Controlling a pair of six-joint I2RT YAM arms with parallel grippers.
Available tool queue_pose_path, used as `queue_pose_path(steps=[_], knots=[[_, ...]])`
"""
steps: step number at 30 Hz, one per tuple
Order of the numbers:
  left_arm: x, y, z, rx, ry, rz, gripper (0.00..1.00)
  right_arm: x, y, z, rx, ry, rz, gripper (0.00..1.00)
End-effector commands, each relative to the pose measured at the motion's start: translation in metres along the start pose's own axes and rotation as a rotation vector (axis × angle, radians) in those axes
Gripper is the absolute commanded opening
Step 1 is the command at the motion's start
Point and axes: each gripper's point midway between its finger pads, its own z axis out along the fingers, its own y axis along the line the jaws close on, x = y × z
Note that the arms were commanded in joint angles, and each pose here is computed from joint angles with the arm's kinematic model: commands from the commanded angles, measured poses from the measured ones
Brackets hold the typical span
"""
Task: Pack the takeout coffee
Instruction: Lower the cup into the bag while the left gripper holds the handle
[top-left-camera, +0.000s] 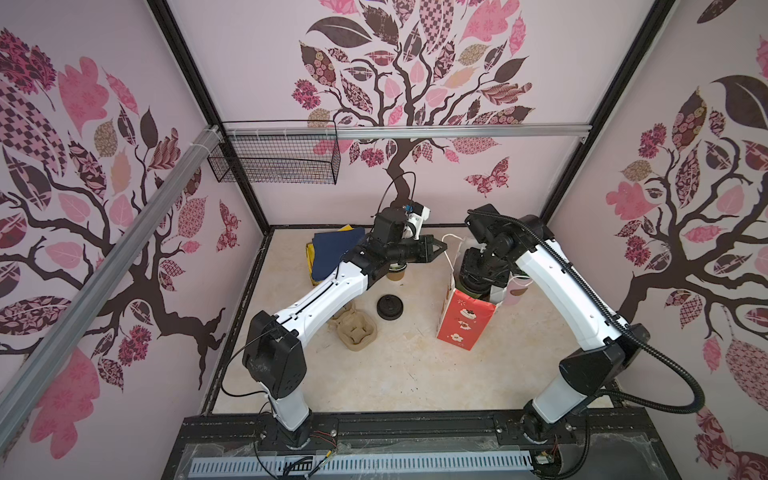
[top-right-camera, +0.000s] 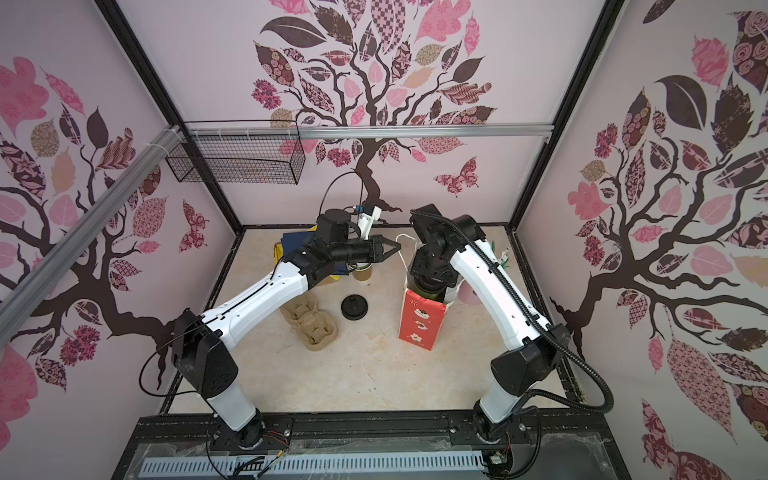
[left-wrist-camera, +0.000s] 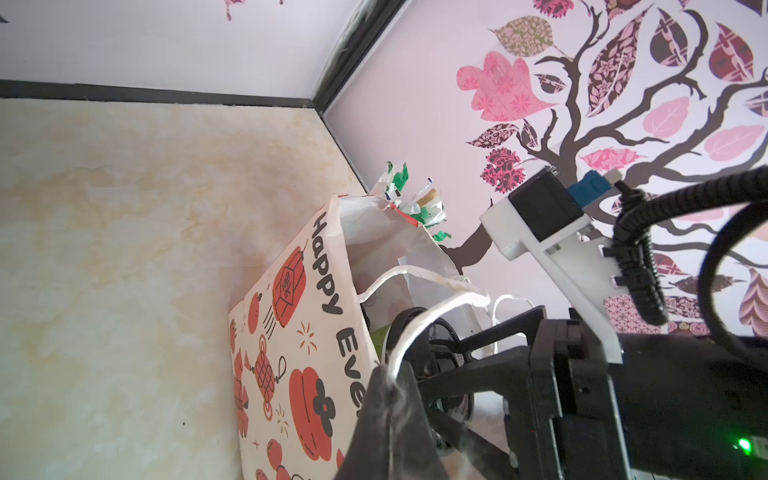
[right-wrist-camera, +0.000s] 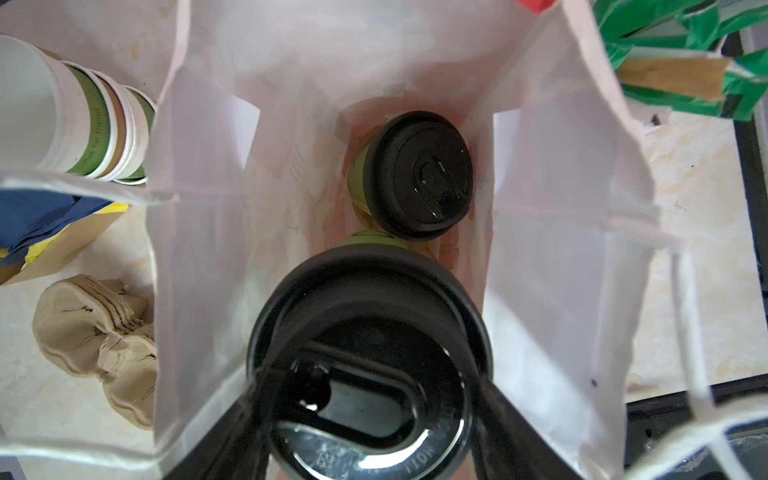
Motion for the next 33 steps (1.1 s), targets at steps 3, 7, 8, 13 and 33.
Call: queue_pose_path(steps=[3, 7, 8, 13, 33], knots=[[-0.019, -0.011, -0.032, -0.023, -0.129, -0.122, 0.0, 0.01, -0.016, 0.007, 0.082, 0.05, 0.188, 0.65], [-0.008, -0.011, -0.039, -0.011, -0.129, -0.206, 0.0, 0.012, -0.013, 0.011, 0.073, 0.072, 0.158, 0.64], [-0.004, -0.011, -0.041, -0.007, -0.127, -0.218, 0.0, 0.012, -0.011, 0.011, 0.066, 0.075, 0.149, 0.64], [0.018, -0.004, -0.047, -0.01, -0.11, -0.295, 0.0, 0.016, -0.006, 0.016, 0.05, 0.105, 0.108, 0.63], [0.05, 0.026, -0.08, -0.113, -0.157, -0.43, 0.0, 0.061, 0.022, 0.032, 0.04, 0.221, -0.046, 0.61]])
